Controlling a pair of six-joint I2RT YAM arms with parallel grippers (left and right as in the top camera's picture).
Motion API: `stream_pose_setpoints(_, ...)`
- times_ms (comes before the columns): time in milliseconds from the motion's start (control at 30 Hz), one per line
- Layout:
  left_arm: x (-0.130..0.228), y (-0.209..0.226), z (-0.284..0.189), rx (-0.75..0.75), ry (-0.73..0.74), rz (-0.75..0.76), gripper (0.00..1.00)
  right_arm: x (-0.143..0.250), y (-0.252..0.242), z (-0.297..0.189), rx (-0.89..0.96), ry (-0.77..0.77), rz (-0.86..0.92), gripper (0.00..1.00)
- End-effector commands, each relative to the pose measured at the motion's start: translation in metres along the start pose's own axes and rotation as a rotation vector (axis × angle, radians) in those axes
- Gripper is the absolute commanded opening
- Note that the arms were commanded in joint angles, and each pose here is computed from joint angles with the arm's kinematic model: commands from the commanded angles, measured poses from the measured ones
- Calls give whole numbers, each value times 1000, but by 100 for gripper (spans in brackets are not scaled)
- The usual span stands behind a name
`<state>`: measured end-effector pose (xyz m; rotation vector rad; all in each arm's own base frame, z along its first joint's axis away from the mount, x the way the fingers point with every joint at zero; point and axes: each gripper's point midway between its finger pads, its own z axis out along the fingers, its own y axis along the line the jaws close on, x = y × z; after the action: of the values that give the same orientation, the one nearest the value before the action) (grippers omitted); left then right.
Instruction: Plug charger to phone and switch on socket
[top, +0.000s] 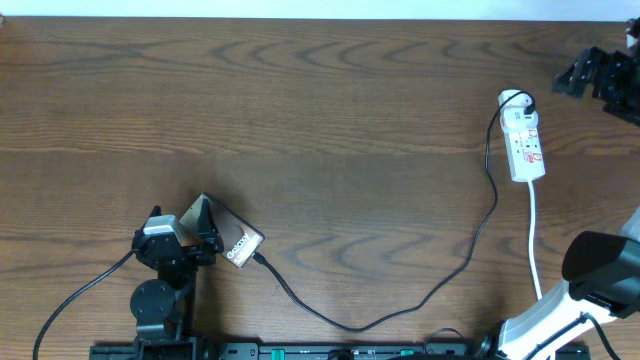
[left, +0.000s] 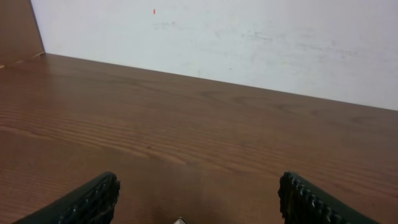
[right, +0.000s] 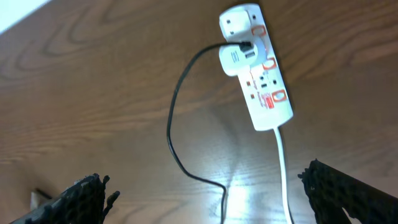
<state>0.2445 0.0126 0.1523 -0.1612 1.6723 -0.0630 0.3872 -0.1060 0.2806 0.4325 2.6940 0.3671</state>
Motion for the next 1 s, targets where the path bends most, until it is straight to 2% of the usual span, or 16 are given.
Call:
stream_pose_setpoints(0, 15, 9, 1, -45, 43, -4, 83, 3, 3, -15, 34, -30, -38, 99)
stream_pose_setpoints(300, 15, 9, 1, -45, 43, -4, 82, -17, 42, -56, 30, -261, -187, 99)
stream_pose_setpoints(533, 15, 9, 1, -45, 43, -4, 83, -12, 98, -53, -45, -413, -356, 99)
stream_pose_setpoints(667, 15, 9, 1, -46, 42, -4, 83, 8, 128, -35, -108, -508, -461, 99)
stream_pose_setpoints(767, 15, 9, 1, -46, 42, -4, 82, 38, 143, -12, -169, -626, -544, 99)
stream_pose_setpoints(967, 15, 9, 1, -45, 43, -4, 83, 93, 132, 15, -237, -836, -587, 99)
